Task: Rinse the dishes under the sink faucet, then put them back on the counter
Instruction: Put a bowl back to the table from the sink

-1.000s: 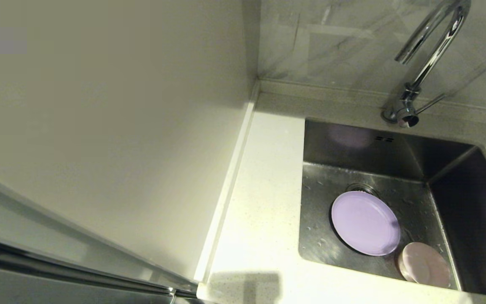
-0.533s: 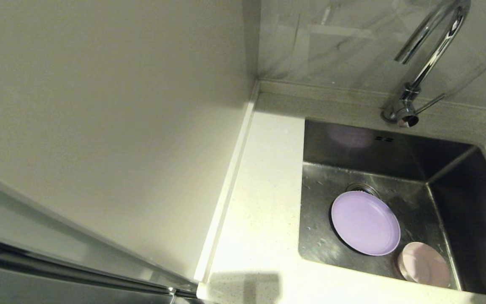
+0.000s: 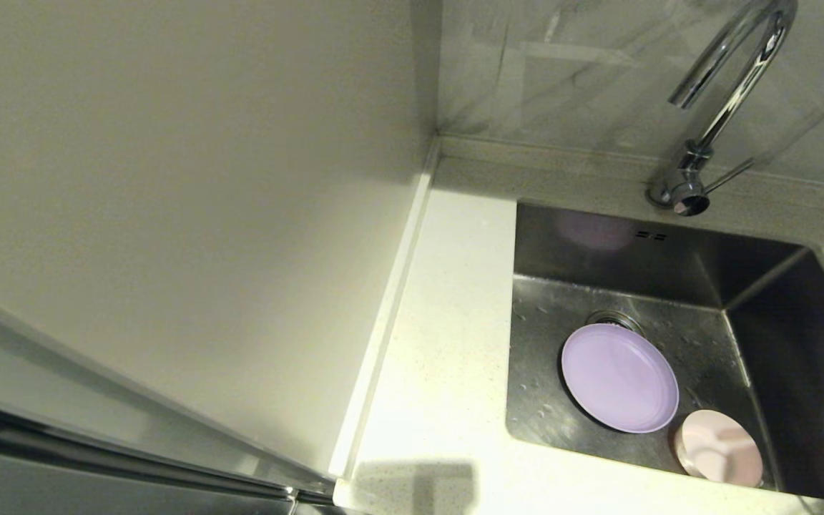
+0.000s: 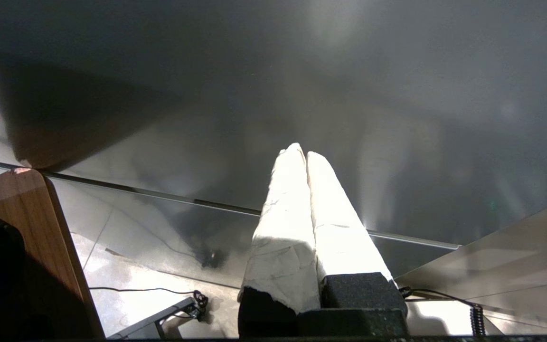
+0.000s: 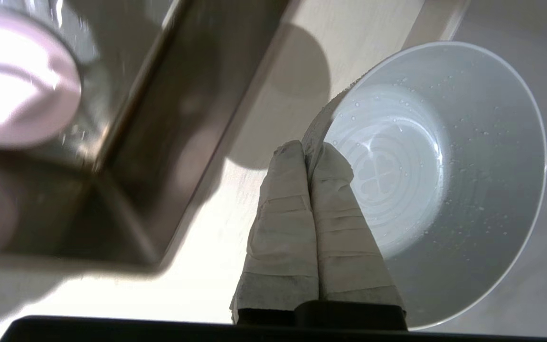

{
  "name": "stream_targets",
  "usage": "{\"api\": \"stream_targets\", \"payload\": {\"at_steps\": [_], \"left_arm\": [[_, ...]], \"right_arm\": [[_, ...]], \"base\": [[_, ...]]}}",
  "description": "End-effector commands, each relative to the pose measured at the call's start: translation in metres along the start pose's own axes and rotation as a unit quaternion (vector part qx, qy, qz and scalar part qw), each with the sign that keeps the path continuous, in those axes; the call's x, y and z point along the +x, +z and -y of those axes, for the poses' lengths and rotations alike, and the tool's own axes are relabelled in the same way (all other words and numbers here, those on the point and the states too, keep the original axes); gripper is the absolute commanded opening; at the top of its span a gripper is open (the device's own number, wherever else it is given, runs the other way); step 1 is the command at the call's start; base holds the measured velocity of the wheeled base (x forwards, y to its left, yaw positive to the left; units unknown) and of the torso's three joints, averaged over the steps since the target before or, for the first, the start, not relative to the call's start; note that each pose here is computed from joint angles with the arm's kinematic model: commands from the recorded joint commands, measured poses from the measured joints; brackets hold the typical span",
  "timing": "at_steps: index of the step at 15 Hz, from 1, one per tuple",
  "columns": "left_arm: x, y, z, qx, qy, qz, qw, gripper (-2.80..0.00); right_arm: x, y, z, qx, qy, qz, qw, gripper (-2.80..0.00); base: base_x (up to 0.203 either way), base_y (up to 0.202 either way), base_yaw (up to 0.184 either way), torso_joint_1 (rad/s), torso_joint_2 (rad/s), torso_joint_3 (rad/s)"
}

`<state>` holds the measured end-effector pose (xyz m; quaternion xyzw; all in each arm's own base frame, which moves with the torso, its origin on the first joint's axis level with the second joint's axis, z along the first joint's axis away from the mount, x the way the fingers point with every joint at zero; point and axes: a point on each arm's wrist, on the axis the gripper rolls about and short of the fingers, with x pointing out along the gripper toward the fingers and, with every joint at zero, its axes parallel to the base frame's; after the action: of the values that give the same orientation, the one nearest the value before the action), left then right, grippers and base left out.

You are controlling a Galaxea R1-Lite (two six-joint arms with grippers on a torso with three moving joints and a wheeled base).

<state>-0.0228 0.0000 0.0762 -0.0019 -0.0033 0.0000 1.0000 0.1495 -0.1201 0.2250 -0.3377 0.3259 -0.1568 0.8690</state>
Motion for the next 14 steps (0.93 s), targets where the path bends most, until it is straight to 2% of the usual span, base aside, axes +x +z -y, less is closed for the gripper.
{"api": "stream_targets", "payload": {"at_steps": [1, 5, 7, 11, 14], "left_arm": [[0.0, -0.001, 0.0, 0.0, -0.001, -0.002, 1.0, -2.8], [0.0, -0.001, 0.0, 0.0, -0.001, -0.001, 1.0, -2.8], [0.0, -0.001, 0.0, 0.0, 0.0, -0.002, 1.0, -2.8], [0.0, -0.001, 0.0, 0.0, -0.001, -0.002, 1.0, -2.8], [0.0, -0.001, 0.0, 0.0, 0.0, -0.001, 1.0, -2.8]], "right_arm": [[0.004, -0.009, -0.007, 0.003, 0.014, -0.015, 1.0, -2.8], [0.05, -0.016, -0.018, 0.011, 0.081, -0.05, 0.995, -2.8], [0.078, -0.017, -0.02, 0.025, 0.093, -0.056, 0.994, -2.8], [0.124, -0.003, -0.012, 0.056, 0.082, -0.038, 0.994, -2.8], [0.136, 0.034, 0.007, 0.093, 0.051, 0.009, 0.994, -2.8]], "base": [[0.0, 0.0, 0.0, 0.0, 0.0, 0.0], [0.0, 0.0, 0.0, 0.0, 0.0, 0.0], [0.0, 0.0, 0.0, 0.0, 0.0, 0.0], [0.0, 0.0, 0.0, 0.0, 0.0, 0.0], [0.0, 0.0, 0.0, 0.0, 0.0, 0.0]]}}
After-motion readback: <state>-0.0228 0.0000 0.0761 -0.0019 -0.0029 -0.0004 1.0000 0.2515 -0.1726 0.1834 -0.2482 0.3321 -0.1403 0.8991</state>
